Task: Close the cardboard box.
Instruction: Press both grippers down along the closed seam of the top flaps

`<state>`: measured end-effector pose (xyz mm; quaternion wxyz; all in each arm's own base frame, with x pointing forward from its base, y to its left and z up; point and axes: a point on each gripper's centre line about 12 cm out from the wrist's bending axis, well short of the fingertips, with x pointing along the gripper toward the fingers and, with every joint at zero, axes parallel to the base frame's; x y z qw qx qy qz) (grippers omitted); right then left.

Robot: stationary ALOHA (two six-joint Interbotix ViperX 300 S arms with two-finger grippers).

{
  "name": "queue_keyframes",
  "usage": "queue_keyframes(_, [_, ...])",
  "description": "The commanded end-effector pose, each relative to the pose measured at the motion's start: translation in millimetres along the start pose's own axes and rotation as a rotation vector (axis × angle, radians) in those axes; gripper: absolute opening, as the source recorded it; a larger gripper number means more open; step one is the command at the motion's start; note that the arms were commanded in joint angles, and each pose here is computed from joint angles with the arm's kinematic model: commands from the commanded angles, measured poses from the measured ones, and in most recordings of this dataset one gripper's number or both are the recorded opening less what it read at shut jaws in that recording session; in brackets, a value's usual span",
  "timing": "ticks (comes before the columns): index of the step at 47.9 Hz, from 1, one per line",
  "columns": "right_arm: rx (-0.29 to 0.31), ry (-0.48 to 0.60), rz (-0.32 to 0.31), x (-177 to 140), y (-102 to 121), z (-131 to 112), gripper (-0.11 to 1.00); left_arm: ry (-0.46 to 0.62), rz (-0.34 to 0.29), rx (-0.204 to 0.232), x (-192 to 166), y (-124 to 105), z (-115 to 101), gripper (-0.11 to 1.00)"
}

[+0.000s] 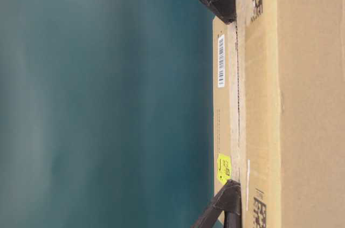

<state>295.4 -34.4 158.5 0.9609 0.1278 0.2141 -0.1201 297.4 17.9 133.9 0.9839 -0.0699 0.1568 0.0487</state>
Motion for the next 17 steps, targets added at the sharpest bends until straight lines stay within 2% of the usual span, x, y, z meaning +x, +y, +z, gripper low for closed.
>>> queue_keyframes(1, [0.013, -0.006, -0.014, -0.9, -4.3, 2.5, 0.00, 0.033, 0.005, -0.004, -0.9, 0.8, -7.7, 0.00])
queue_keyframes(17, [0.014, -0.004, -0.015, -0.9, -4.7, 2.4, 0.00, 0.032, 0.003, -0.004, -0.9, 0.4, -7.6, 0.00])
